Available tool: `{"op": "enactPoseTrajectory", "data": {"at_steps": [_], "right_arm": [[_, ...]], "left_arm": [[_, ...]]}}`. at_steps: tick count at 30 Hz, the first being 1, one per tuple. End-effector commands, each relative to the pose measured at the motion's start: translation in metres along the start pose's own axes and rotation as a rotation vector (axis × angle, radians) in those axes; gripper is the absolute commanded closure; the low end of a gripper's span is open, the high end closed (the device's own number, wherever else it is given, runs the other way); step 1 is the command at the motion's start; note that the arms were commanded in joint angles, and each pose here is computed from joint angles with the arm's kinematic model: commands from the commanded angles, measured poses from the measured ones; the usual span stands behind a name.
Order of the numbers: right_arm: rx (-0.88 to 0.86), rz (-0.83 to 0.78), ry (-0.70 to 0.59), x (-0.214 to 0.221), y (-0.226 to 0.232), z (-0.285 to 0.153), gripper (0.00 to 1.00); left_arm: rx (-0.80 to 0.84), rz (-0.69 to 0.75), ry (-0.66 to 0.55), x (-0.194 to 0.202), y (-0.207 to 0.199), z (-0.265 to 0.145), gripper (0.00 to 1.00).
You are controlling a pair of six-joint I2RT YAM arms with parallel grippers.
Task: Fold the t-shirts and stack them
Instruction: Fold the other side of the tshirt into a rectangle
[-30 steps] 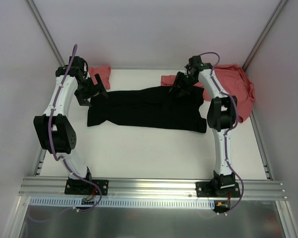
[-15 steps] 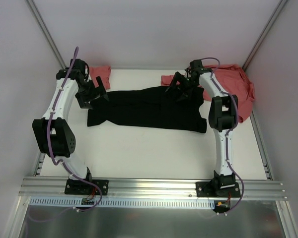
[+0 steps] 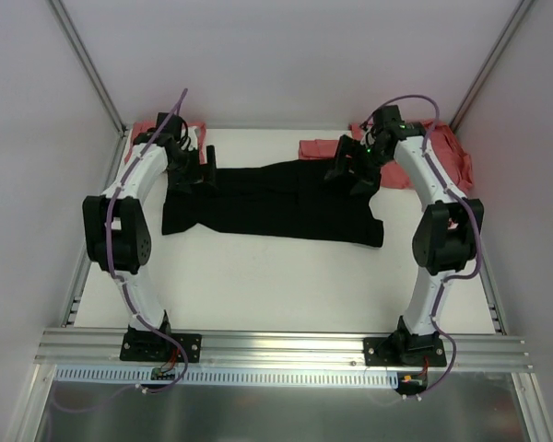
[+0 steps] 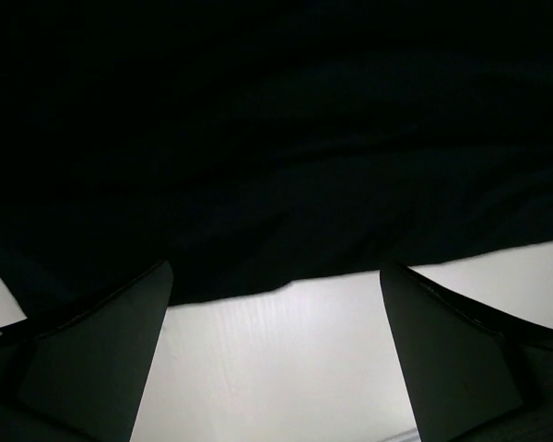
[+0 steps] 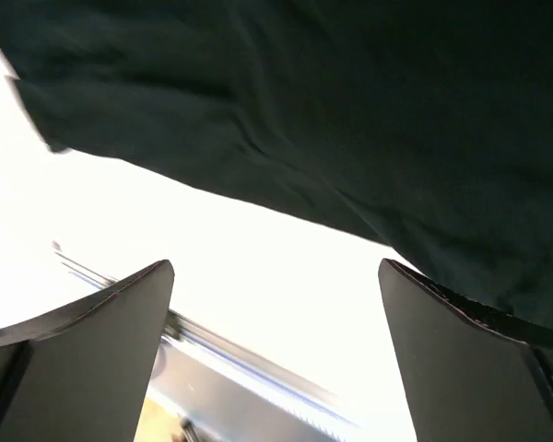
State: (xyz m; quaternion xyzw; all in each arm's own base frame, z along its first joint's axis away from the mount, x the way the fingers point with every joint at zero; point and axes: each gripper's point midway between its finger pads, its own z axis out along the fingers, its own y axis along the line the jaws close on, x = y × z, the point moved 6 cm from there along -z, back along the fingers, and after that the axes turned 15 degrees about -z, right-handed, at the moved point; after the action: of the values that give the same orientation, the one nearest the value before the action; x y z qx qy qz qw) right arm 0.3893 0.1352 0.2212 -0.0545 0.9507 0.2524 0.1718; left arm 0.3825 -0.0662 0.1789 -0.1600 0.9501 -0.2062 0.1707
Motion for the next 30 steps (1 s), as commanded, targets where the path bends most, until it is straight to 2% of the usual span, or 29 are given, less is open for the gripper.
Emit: {"op": "enactPoseTrajectory", "data": {"at_steps": [1, 4, 9, 15, 24, 27, 30], "right_arm": [[0.096, -0.043, 0.144, 0.037, -0.005, 0.010, 0.01], [0.208, -0.092, 0.229, 0.053, -0.012, 0.010, 0.01], [0.232, -0.114, 0.239, 0.057, -0.014, 0.001, 0.01], [0.203, -0.082, 0.270, 0.073, -0.014, 0.000, 0.01], [0.176, -0.050, 0.320, 0.093, -0.016, 0.005, 0.01], [0.178, -0.042, 0.332, 0.096, -0.017, 0.005, 0.00], [0.183, -0.036, 0.349, 0.100, -0.018, 0.005, 0.01]], "left_arm": [[-0.184, 0.208, -0.071, -0.028, 0.017, 0.014, 0.01], [-0.191, 0.276, -0.067, -0.034, 0.015, 0.023, 0.01], [-0.101, 0.469, -0.008, -0.028, 0.002, 0.029, 0.01], [-0.075, 0.716, 0.044, -0.016, 0.008, 0.011, 0.01], [-0.154, 0.864, 0.125, -0.014, 0.031, 0.019, 0.04], [-0.169, 0.998, 0.101, -0.020, 0.038, 0.025, 0.07], [-0.172, 1.029, 0.092, -0.026, 0.043, 0.029, 0.07]]}}
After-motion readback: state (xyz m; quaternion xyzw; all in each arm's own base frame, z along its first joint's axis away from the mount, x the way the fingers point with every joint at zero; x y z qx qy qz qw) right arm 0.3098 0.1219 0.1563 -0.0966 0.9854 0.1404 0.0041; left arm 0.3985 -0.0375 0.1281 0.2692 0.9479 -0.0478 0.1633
